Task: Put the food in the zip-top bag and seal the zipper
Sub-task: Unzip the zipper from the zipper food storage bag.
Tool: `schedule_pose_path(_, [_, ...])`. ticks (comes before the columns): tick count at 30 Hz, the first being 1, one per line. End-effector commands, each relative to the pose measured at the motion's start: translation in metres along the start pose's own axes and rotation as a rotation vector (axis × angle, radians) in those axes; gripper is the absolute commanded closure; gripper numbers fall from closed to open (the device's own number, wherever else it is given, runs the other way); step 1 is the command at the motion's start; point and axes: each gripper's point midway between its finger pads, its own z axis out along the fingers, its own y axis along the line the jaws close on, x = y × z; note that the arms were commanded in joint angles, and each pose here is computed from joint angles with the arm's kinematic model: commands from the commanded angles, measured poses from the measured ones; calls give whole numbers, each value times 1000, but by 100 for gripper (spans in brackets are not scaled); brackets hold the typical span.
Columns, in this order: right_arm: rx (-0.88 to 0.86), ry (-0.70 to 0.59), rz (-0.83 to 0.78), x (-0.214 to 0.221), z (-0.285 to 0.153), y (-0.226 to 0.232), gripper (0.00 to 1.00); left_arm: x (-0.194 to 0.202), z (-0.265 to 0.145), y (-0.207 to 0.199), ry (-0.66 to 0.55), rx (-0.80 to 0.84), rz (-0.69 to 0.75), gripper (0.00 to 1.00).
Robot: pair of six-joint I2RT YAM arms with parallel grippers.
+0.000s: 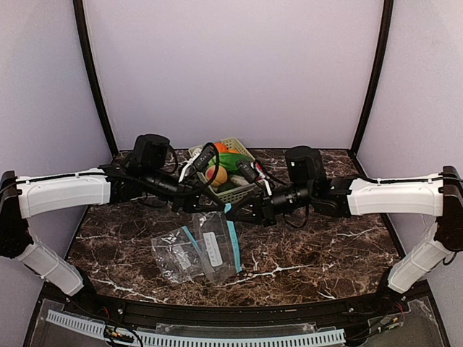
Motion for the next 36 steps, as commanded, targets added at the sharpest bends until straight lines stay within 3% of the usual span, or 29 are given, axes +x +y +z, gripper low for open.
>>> schedule_pose_path(1, [10, 69, 76, 28, 2, -8, 100, -26, -17, -18, -80, 23, 91, 99])
schedule_pose_path(36, [-4, 114, 131, 49, 3, -10, 100, -46, -49, -7, -172, -66, 119, 99])
